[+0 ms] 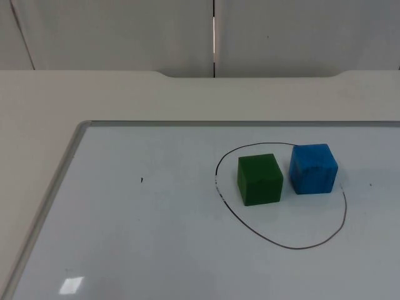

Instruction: Push the two cubes into the marked area.

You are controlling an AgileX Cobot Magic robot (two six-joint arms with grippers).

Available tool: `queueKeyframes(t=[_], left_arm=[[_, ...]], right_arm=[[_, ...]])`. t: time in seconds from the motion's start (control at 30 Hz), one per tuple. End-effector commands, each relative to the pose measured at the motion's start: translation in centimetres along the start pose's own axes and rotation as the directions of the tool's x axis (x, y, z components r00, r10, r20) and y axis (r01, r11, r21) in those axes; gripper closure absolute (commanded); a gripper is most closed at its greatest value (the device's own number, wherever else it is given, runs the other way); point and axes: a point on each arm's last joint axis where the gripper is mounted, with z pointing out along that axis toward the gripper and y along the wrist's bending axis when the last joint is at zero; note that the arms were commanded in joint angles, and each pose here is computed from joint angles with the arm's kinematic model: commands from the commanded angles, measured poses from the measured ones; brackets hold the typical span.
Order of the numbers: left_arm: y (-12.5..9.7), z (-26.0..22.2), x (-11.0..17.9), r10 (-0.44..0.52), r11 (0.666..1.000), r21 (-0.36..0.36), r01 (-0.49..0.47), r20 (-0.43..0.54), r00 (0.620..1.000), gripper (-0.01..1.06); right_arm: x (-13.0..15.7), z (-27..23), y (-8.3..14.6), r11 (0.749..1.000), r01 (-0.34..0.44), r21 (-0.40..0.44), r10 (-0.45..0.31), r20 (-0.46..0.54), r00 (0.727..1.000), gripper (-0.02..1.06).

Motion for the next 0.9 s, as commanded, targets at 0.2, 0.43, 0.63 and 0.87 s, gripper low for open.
queueKeyframes(t=[0.2, 0.43, 0.63, 0.87], left_arm=[[0.03, 0.01, 0.08, -0.005, 1.0, -0.007, 0.005, 0.002, 1.0, 0.0], [0.03, 0.01, 0.08, -0.005, 1.0, -0.007, 0.005, 0.002, 1.0, 0.0], [0.03, 0.01, 0.08, -0.005, 1.0, -0.007, 0.005, 0.002, 1.0, 0.0], [0.0, 0.0, 0.08, -0.036, 0.997, -0.064, 0.036, 0.002, 0.999, 0.0]], right_arm=[[0.19, 0.13, 0.01, 1.0, 0.005, -0.005, -0.005, -0.004, 1.0, 0.0], [0.19, 0.13, 0.03, 1.0, -0.01, -0.007, 0.01, -0.004, 1.0, 0.0], [0.17, 0.13, 0.03, 1.0, -0.01, -0.007, 0.01, -0.003, 1.0, 0.0], [0.17, 0.13, 0.03, 1.0, -0.01, -0.007, 0.01, -0.003, 1.0, 0.0]])
